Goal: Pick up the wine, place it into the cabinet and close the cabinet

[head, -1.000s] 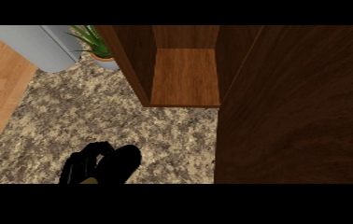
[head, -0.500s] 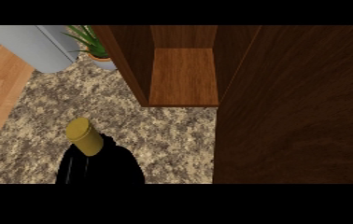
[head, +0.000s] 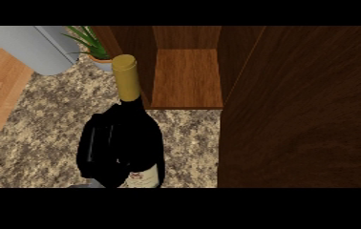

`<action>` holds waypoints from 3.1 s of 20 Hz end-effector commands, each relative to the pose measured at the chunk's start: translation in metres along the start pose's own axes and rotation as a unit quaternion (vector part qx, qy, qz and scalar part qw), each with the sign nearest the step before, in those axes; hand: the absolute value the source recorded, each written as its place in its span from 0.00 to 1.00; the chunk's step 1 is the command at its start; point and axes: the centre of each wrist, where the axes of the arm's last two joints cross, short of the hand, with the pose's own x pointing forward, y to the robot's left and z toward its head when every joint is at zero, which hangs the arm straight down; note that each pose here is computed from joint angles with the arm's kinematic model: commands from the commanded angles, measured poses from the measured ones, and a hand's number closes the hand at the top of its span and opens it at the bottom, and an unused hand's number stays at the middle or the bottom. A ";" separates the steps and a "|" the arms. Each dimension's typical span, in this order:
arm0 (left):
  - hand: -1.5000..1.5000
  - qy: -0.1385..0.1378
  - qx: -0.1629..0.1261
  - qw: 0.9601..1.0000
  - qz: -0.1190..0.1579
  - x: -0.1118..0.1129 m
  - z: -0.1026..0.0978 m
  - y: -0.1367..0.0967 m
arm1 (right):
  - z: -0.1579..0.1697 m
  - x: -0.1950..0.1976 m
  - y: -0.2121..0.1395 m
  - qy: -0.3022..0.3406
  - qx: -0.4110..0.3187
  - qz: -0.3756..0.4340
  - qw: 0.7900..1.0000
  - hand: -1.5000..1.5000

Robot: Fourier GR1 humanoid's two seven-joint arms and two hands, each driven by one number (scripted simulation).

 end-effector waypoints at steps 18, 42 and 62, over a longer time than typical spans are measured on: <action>1.00 0.018 0.000 0.994 -0.108 -0.053 -0.065 -0.071 | -0.004 0.002 -0.023 -0.007 -0.003 -0.005 1.000 0.00; 1.00 0.043 0.068 0.995 -0.063 -0.119 -0.058 -0.025 | 0.003 0.005 -0.010 -0.002 0.006 0.001 1.000 0.00; 1.00 0.065 0.056 0.996 -0.021 -0.119 -0.118 -0.021 | -0.005 -0.011 -0.022 0.010 0.011 -0.011 1.000 0.00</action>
